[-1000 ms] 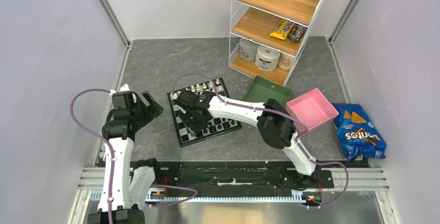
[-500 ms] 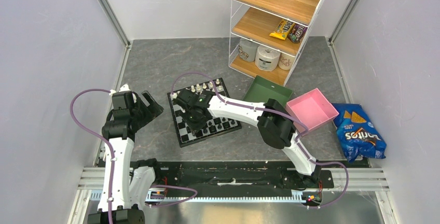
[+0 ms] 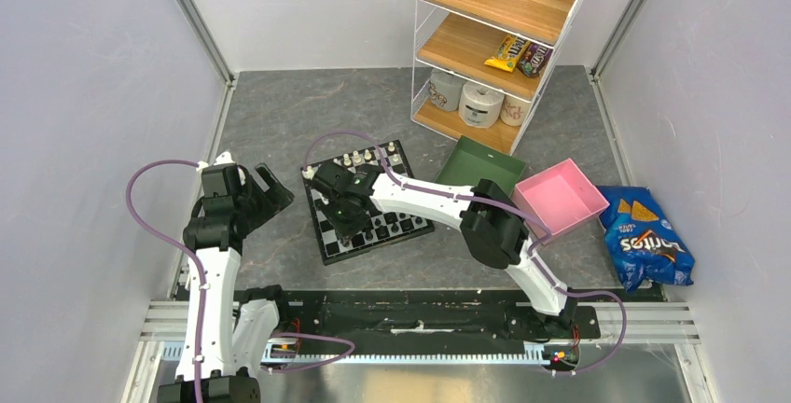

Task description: Set up the chess pieces on the board

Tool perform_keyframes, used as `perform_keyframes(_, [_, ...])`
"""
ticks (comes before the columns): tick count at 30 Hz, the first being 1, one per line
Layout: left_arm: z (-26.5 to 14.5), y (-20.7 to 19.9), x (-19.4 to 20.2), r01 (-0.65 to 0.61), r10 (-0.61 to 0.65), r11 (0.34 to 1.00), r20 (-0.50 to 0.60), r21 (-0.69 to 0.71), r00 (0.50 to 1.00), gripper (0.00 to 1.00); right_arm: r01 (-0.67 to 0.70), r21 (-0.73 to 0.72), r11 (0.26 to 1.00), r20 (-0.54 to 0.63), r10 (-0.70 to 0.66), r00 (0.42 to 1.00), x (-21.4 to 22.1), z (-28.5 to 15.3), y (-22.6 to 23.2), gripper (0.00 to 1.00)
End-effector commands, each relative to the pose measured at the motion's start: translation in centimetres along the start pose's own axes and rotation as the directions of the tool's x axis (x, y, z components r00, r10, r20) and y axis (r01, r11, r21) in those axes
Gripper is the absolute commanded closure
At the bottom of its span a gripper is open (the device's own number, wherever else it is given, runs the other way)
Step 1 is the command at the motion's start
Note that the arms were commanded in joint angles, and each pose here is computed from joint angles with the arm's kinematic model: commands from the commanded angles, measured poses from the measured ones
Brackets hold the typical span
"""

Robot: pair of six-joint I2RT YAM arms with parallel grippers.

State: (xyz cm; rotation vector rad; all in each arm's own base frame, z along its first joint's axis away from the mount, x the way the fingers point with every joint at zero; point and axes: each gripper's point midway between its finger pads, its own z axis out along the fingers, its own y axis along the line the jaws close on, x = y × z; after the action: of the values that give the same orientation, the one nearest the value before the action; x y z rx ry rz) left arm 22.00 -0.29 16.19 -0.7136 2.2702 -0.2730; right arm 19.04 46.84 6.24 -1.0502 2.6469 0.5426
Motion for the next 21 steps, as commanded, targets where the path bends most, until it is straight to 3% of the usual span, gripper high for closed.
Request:
perform_keyframes(1, [0.1, -0.6, -0.4, 0.012, -0.012, 1.000, 0.019, 0.029, 1.000, 0.09, 0.010, -0.037, 0.999, 0.022, -0.010, 1.000, -1.0, -0.1, 1.4, 0.76])
perform_keyframes(8, [0.1, -0.7, -0.5, 0.012, -0.013, 0.999, 0.020, 0.032, 1.000, 0.09, 0.015, -0.026, 1.000, 0.017, -0.014, 1.000, -0.8, 0.0, 1.3, 0.75])
perform_keyframes(21, [0.1, -0.7, -0.5, 0.010, -0.011, 0.999, 0.020, 0.032, 1.000, 0.09, 0.052, 0.003, 0.999, 0.120, -0.051, 0.991, -3.5, -4.0, 1.5, 0.55])
